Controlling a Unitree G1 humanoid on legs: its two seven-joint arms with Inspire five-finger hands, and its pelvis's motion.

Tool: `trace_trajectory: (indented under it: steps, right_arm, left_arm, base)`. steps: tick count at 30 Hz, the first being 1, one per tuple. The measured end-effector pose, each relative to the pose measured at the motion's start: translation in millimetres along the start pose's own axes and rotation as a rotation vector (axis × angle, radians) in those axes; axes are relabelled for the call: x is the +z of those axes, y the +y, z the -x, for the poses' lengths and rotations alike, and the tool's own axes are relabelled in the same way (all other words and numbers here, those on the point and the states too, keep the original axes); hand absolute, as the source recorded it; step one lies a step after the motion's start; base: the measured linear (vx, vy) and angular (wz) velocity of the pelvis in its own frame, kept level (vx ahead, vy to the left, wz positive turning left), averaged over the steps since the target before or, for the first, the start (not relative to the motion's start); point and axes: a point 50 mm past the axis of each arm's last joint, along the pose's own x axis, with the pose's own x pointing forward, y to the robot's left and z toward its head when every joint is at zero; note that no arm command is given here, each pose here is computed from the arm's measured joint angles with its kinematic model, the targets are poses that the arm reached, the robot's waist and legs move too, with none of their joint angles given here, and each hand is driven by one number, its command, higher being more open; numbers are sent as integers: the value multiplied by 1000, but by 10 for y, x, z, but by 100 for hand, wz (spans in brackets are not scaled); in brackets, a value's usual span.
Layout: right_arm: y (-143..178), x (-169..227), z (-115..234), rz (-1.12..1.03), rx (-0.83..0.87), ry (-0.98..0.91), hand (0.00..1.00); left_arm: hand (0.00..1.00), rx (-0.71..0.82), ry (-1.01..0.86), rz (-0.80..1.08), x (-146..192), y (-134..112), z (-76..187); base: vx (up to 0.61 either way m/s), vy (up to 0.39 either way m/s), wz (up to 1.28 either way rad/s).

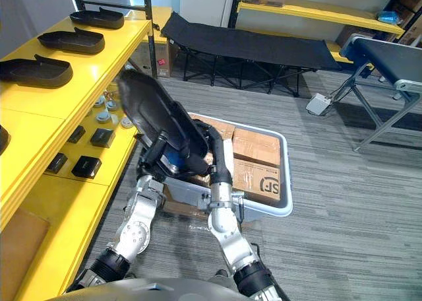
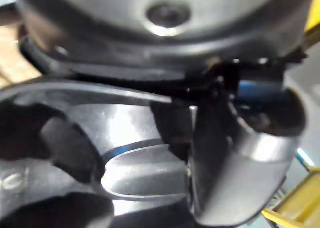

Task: Walk over and take three plastic housings, then place them on the shelf

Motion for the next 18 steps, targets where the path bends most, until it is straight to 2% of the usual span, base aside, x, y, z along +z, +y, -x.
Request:
trace_trajectory:
  steps: [3, 7, 12, 15, 18]
  right_arm:
    - [2, 41, 18, -58, -7, 0, 100]
    - [-27, 141, -25, -125, -24, -28, 100]
    - [-240, -29, 52, -351, 3, 97, 100]
    - [-382, -144, 154, -477, 75, 146, 100]
    - [-467, -82, 178, -590, 194, 103, 100]
  left_arm:
    - [0, 34, -148, -108, 211, -60, -8]
    - [0, -2, -302, -233, 403, -197, 48]
    - [0, 35, -632, -426, 859, -287, 133]
    - [0, 50, -782, -548, 1088, -264, 189]
    - [0, -24, -829, -667, 1197, -261, 221]
  base:
    - [0, 0, 0]
    - [3, 9, 0]
    - [12, 20, -5]
    - [5, 5, -1]
    - [-8, 7, -3]
